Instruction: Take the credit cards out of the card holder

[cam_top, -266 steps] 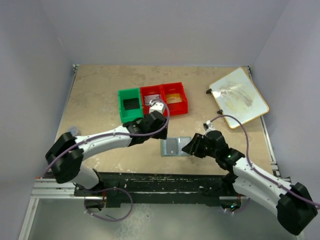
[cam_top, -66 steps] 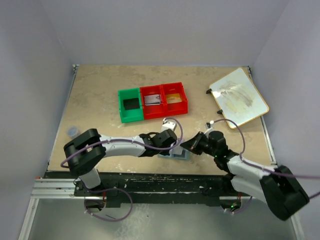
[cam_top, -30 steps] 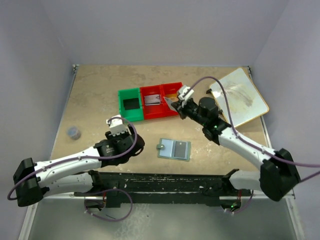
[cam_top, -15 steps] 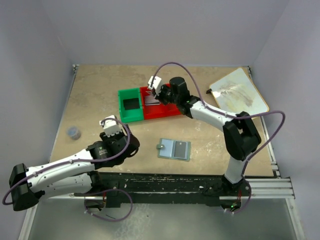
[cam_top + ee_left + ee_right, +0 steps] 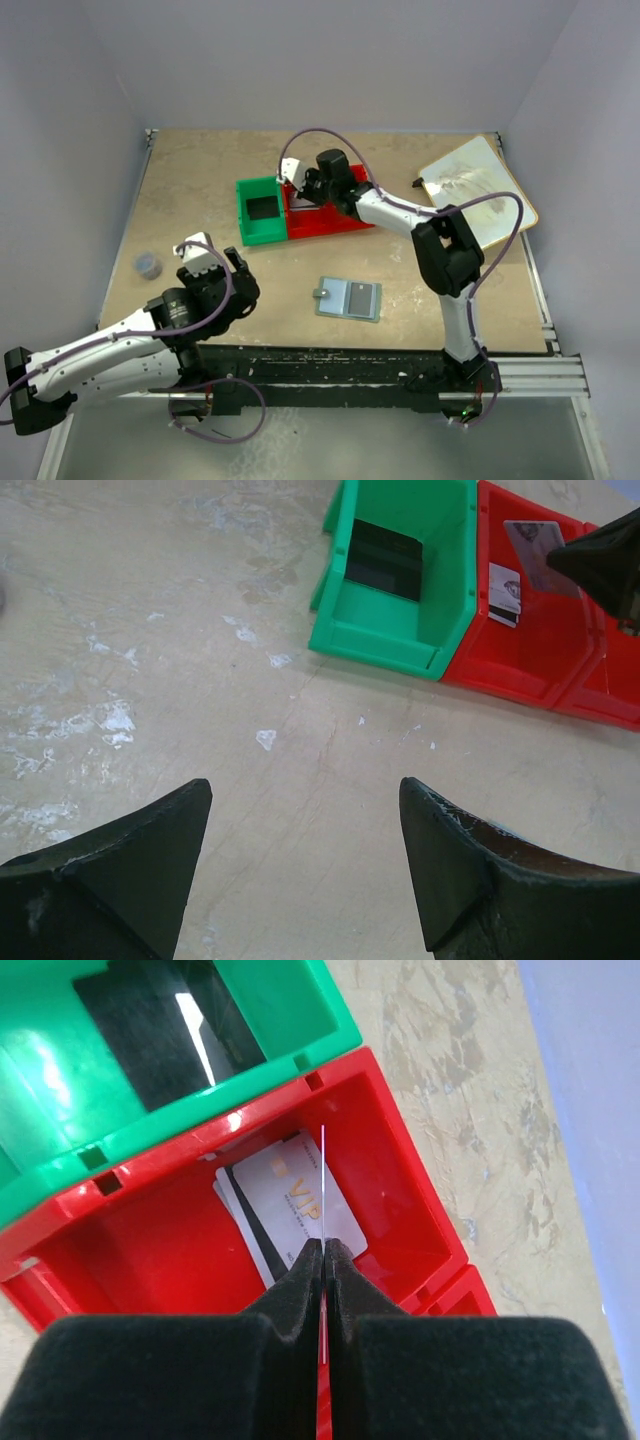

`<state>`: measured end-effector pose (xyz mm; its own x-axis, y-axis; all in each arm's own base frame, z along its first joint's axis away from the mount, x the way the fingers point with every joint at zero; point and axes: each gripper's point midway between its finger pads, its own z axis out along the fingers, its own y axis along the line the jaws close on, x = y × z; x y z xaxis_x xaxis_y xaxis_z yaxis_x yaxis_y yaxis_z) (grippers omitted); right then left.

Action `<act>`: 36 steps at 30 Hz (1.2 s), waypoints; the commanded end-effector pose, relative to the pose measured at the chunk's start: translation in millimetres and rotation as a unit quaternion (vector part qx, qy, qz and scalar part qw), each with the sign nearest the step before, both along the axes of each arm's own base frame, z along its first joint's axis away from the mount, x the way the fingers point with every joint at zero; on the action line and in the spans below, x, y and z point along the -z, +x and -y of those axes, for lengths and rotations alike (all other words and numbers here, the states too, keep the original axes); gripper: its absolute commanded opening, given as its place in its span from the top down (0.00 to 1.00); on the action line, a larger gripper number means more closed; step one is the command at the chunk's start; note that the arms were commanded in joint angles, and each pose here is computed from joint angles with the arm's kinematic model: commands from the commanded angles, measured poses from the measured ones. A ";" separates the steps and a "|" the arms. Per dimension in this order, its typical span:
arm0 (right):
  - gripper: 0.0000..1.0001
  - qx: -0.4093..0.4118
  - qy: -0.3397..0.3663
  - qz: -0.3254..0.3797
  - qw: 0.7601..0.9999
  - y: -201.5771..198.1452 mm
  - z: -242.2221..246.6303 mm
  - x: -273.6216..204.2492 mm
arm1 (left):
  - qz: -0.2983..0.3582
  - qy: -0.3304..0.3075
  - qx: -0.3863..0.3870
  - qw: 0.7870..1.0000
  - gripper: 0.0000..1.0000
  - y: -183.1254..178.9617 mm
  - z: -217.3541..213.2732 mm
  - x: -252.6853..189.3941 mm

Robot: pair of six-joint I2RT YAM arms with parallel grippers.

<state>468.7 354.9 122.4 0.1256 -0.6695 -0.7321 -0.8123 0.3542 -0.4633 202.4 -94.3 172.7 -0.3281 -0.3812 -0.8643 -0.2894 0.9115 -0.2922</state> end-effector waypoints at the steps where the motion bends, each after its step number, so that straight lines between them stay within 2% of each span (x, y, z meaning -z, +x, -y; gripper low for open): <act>1: 1.00 -0.005 -0.039 0.056 0.998 16.0 0.1 -5.6 | 0.027 -0.007 -0.014 1.000 0.26 2.8 -7.6 -21.8; 7: 1.00 0.010 -0.072 0.101 0.992 38.5 -1.2 2.0 | 0.014 0.005 -0.012 1.000 0.26 0.5 -9.2 -16.7; 12: 1.00 0.009 -0.094 0.126 0.988 47.2 -7.1 7.3 | 0.021 -0.009 -0.013 1.000 0.26 0.4 -9.2 -22.9; 17: 0.98 -0.001 -0.113 0.117 0.987 47.4 -9.2 25.2 | 0.029 -0.012 -0.015 0.999 0.26 1.6 -10.4 -29.0; 22: 0.90 -0.023 -0.103 0.070 0.992 30.9 -14.1 44.1 | 0.026 -0.007 -0.016 1.000 0.26 0.9 -11.6 -28.8; 26: 0.68 -0.018 -0.093 0.051 0.994 24.1 -12.2 46.5 | 0.025 -0.011 -0.015 1.000 0.26 0.2 -11.3 -26.4; 27: 0.65 -0.024 -0.081 0.046 0.995 20.5 -15.6 41.9 | 0.025 -0.012 -0.015 1.000 0.26 0.1 -11.0 -26.6; 33: 0.60 -0.016 -0.021 0.034 0.999 15.3 -24.7 9.6 | 0.024 -0.009 -0.012 1.000 0.26 1.2 -8.6 -26.5; 36: 0.59 0.013 -0.003 0.041 0.999 17.5 -18.2 -7.5 | 0.022 -0.004 -0.009 1.000 0.26 1.6 -7.3 -26.0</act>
<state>487.0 367.2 62.1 0.1606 -0.7663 -0.6221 -0.8031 0.2649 -0.5337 199.6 -85.5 183.3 -0.3168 -0.3779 -0.8700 -0.2940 0.9112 -0.2887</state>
